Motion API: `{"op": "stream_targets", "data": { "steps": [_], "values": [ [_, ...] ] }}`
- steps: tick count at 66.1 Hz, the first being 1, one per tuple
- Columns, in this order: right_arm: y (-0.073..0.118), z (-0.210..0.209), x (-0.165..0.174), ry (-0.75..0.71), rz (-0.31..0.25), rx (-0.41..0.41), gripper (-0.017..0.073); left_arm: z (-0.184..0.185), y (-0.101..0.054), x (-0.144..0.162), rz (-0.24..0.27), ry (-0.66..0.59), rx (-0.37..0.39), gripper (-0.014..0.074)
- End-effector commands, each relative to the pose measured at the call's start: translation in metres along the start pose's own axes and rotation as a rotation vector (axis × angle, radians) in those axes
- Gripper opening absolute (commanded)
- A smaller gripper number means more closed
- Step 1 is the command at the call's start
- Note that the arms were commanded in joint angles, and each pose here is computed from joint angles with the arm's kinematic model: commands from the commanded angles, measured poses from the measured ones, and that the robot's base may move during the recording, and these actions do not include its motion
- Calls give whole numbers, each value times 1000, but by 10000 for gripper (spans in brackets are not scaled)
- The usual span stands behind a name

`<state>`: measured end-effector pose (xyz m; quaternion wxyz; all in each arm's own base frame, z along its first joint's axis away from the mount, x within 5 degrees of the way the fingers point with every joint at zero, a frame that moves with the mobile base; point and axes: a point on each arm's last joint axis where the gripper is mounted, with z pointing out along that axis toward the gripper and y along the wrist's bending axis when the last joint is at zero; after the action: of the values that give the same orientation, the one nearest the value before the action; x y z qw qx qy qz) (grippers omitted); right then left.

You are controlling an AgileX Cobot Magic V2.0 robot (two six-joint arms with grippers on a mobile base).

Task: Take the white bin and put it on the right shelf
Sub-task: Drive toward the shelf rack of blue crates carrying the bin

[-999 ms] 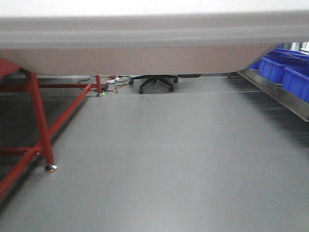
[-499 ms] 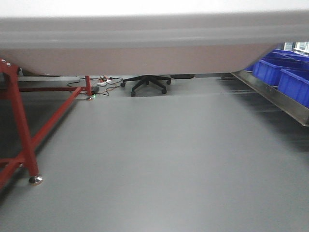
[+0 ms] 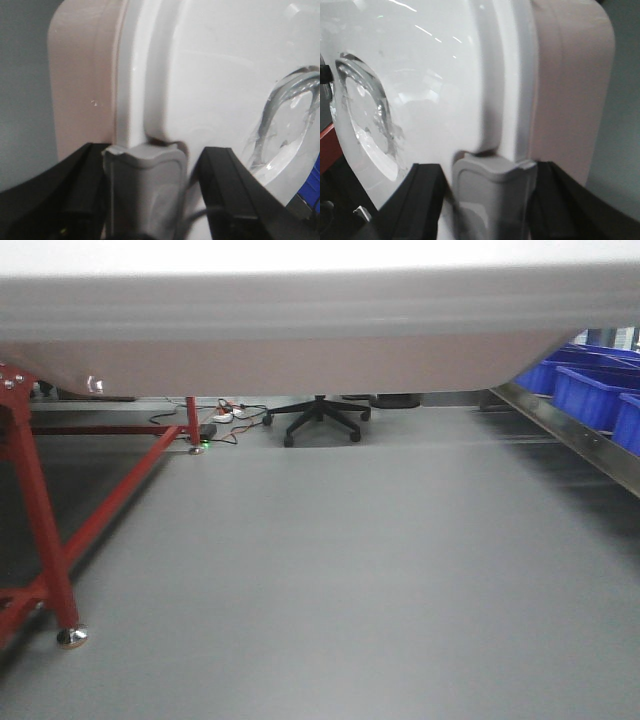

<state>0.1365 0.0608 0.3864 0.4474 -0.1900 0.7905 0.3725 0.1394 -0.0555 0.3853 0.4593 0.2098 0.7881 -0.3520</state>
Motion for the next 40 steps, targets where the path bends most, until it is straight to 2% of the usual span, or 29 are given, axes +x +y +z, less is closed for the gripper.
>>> {"op": "stream_targets", "data": {
  "steps": [1,40],
  "values": [
    [30,-7,-10,-67,31,-246,327,-7,-31,-8,-3,-29,252,220],
    [30,-7,-10,-67,31,-245,327,-7,-31,-8,-3,-29,252,220]
  ]
}}
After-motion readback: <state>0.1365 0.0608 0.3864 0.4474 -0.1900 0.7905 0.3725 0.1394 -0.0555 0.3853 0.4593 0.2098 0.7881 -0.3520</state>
